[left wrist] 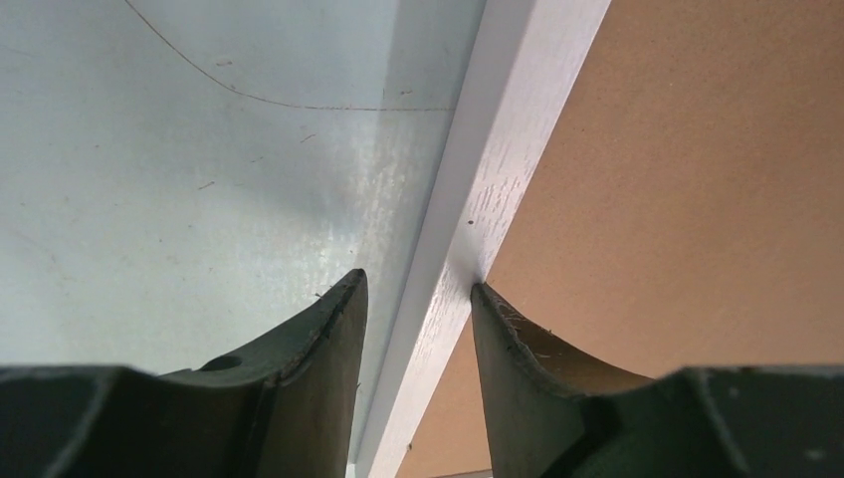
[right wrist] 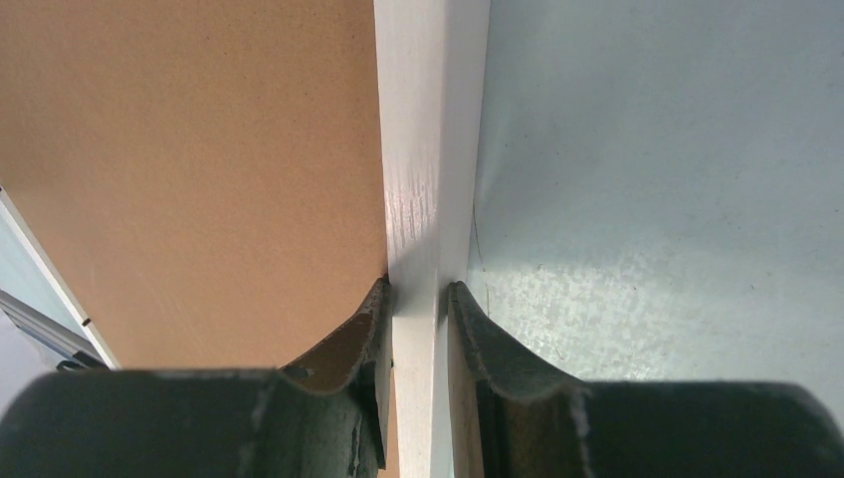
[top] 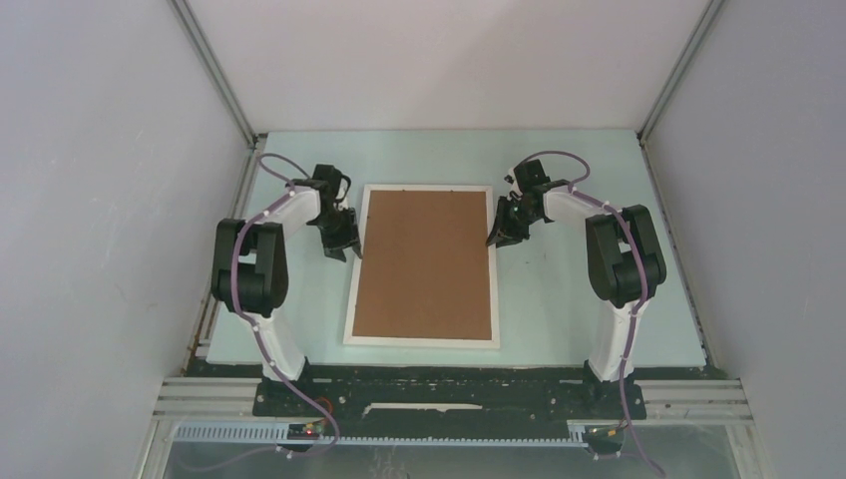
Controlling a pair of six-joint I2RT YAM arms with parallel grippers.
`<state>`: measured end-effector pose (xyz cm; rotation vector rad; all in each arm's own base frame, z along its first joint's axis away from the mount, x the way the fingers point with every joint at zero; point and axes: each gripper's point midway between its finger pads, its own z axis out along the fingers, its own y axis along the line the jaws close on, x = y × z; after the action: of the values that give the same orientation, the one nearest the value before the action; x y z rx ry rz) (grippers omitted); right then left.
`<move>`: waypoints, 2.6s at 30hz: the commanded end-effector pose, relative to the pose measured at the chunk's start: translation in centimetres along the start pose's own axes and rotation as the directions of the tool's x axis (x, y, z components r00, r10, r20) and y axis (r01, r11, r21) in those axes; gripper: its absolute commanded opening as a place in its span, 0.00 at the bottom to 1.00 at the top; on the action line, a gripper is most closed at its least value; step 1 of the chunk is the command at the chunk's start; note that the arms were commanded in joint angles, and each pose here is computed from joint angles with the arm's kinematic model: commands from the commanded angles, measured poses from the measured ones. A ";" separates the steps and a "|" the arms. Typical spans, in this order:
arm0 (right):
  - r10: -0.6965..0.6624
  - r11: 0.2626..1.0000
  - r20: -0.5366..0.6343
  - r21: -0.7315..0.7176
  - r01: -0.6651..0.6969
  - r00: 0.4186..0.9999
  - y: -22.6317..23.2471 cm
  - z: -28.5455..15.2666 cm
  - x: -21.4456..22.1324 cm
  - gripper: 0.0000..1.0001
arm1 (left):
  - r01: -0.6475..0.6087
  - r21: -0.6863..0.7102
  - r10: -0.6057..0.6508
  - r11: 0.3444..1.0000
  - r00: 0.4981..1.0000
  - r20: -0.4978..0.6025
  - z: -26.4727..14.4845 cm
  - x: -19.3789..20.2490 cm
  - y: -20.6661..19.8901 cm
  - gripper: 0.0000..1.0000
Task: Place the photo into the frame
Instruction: Install the photo frame at the center of the board.
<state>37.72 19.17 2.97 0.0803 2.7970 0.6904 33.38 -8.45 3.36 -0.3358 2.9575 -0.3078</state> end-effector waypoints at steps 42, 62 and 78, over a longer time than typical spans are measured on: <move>0.177 0.984 0.142 -0.029 -0.175 0.974 -2.4 -0.6 -4.6 0.00 | 0.079 0.253 -0.112 0.964 0.987 0.117 -2.8 6.2 0.0 0.60; 0.151 0.988 0.157 -0.051 -0.145 0.976 -2.2 -1.5 -6.6 0.00 | 0.087 0.369 -0.155 0.925 0.975 0.160 -1.1 3.5 -3.4 0.61; 0.149 0.989 0.169 -0.004 -0.151 0.974 -2.9 -2.4 -7.8 0.20 | 0.003 0.390 -0.092 0.921 0.973 0.210 -1.7 -3.3 -8.9 0.62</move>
<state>44.17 13.49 3.48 0.3943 2.6699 0.6553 37.14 -15.02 3.47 -0.4516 2.6828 -0.7562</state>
